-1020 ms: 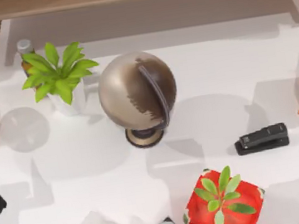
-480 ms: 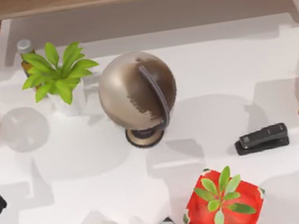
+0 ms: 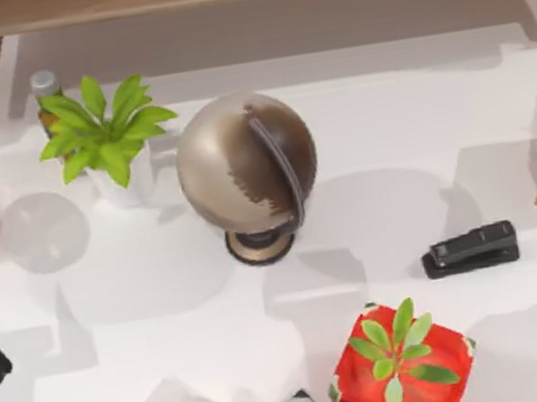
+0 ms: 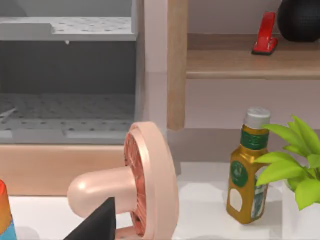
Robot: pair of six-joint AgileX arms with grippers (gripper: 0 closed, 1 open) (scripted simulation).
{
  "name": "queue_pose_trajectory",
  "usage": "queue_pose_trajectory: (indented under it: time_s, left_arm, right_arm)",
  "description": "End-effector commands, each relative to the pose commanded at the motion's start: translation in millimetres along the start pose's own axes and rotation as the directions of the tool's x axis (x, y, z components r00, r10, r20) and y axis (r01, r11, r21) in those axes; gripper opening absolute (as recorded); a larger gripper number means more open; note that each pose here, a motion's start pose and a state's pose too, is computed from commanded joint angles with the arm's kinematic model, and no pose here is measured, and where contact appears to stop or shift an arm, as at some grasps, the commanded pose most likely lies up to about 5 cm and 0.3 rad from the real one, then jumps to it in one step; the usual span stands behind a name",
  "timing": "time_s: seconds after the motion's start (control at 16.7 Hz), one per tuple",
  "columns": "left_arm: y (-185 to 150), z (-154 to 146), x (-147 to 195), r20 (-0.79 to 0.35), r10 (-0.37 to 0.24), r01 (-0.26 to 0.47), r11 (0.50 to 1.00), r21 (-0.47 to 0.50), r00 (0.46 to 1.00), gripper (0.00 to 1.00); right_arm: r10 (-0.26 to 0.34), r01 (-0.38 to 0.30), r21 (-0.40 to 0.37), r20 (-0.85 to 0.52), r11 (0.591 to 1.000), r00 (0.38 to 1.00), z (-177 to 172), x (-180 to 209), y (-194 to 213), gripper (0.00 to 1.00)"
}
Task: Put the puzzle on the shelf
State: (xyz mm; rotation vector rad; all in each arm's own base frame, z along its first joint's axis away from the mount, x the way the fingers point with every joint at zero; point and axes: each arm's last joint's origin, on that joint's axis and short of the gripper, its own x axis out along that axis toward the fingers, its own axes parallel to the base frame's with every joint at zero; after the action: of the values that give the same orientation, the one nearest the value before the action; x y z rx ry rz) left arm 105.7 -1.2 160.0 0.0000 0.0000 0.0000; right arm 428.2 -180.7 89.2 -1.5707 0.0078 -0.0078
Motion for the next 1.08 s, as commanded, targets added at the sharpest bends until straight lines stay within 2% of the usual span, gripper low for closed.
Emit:
queue_pose_trajectory:
  time_s: [0.24,0.3,0.84,1.08]
  left_arm:
    - [0,0,0,0.0,0.0,0.0,1.0,0.0,1.0,1.0]
    - [0,0,0,0.0,0.0,0.0,1.0,0.0,1.0,1.0]
    - [0,0,0,0.0,0.0,0.0,1.0,0.0,1.0,1.0]
    - [0,0,0,0.0,0.0,0.0,1.0,0.0,1.0,1.0]
  right_arm:
    - [0.0,0.0,0.0,0.0,1.0,1.0,0,0,0,0.02]
    - [0.0,0.0,0.0,0.0,1.0,1.0,0,0,0,0.0]
    - [0.001,-0.001,0.002,-0.006,1.0,1.0,-2,-1,0,0.0]
    - [-0.004,0.003,-0.003,-0.011,1.0,1.0,-4,-21,-1,0.0]
